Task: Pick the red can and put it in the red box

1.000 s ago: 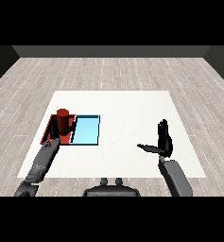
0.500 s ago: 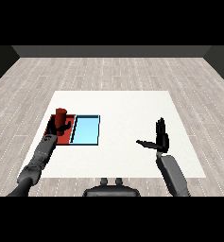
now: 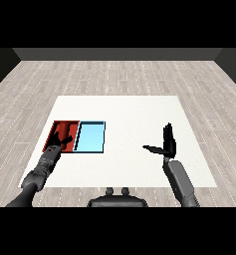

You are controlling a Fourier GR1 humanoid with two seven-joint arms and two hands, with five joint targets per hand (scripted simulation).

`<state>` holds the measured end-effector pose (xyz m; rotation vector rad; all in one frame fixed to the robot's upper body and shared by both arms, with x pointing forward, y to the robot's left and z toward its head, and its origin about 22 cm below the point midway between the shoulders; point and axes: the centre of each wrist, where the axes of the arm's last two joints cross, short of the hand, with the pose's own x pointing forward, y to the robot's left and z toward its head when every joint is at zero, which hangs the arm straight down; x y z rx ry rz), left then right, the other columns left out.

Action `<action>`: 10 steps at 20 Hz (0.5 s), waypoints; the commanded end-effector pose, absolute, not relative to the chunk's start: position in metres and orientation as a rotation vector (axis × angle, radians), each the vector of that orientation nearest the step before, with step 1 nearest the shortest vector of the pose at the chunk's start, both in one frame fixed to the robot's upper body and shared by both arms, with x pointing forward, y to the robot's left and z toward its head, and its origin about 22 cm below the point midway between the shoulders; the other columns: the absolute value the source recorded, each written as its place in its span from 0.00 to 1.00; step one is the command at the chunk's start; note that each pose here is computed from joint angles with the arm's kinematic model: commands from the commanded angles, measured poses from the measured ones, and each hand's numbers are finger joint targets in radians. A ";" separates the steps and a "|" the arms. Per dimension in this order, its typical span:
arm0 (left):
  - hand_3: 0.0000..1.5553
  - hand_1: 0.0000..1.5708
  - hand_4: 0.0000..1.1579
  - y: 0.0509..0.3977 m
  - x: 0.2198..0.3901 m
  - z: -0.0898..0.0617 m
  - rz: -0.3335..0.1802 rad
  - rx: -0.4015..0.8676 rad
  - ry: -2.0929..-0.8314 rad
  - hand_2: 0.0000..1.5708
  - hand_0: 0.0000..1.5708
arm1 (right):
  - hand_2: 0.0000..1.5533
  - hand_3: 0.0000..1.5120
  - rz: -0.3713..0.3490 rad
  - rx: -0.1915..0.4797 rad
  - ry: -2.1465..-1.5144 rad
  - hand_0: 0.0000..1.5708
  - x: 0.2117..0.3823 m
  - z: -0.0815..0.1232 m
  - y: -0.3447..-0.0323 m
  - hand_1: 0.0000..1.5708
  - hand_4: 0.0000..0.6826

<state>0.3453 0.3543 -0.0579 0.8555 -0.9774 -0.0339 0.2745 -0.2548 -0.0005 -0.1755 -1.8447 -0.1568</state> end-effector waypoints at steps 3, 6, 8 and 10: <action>0.00 0.95 0.56 0.392 0.329 -0.054 0.046 0.806 -0.855 0.85 0.95 | 0.00 0.00 -0.147 -0.172 -1.841 0.00 0.279 -0.002 -0.251 0.00 0.00; 0.00 0.00 0.00 0.393 0.322 -0.061 -0.002 0.780 -0.804 0.00 0.00 | 0.00 0.00 -0.167 -0.167 -1.865 0.00 0.275 -0.002 -0.260 0.00 0.00; 0.00 0.00 0.00 0.378 0.335 -0.057 -0.017 0.768 -0.826 0.00 0.00 | 0.00 0.00 -0.185 -0.166 -1.872 0.00 0.275 -0.001 -0.257 0.00 0.00; 0.00 0.00 0.00 0.382 0.336 -0.052 -0.020 0.810 -0.817 0.00 0.00 | 0.00 0.00 -0.202 -0.155 -1.872 0.00 0.273 -0.006 -0.240 0.00 0.00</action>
